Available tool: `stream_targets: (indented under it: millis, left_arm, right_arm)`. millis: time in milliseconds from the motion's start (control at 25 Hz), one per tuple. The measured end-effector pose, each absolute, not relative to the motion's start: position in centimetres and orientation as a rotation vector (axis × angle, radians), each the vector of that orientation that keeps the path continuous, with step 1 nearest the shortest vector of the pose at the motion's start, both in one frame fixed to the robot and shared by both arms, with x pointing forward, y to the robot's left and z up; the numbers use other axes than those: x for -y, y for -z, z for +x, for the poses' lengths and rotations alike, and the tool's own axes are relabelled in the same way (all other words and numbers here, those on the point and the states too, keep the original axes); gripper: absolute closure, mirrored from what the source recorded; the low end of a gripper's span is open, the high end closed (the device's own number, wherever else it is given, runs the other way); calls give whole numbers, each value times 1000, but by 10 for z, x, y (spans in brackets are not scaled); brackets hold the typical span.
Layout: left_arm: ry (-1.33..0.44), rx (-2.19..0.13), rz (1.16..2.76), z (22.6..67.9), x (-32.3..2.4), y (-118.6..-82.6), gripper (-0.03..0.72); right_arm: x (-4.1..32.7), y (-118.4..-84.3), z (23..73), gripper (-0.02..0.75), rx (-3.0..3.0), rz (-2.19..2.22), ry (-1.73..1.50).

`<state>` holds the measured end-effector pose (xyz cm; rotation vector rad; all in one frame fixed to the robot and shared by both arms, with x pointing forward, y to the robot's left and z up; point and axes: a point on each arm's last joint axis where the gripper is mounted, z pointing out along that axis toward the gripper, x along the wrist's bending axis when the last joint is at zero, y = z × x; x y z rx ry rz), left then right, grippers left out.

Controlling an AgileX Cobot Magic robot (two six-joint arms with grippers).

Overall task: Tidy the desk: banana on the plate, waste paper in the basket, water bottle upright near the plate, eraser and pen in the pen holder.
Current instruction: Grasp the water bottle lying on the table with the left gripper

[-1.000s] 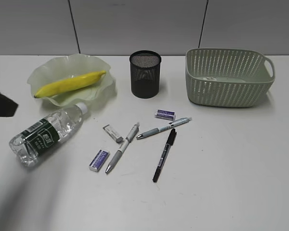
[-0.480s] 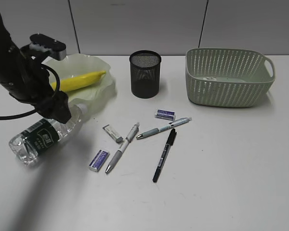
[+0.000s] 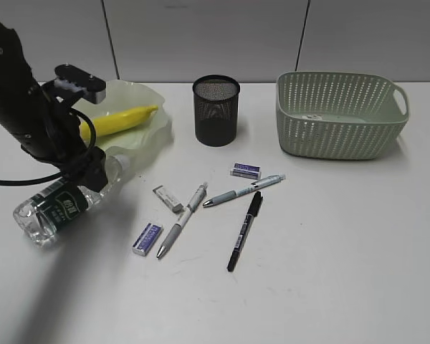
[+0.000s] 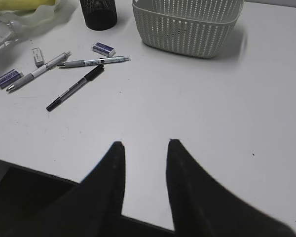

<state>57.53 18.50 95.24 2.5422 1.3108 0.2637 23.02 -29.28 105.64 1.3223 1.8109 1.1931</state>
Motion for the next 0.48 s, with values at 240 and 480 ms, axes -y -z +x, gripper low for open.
stream_targets:
  millis: [240,480]
  left_arm:
    - [-221,-1327,2584,579,-184,-930,62]
    - [-156,-1366,2607,581,-183,-905,106]
  right_arm:
    - [293,-1056,230,494,-1811,1322,-1193]
    - [293,-1056,230,494,-1811,1322,-1193]
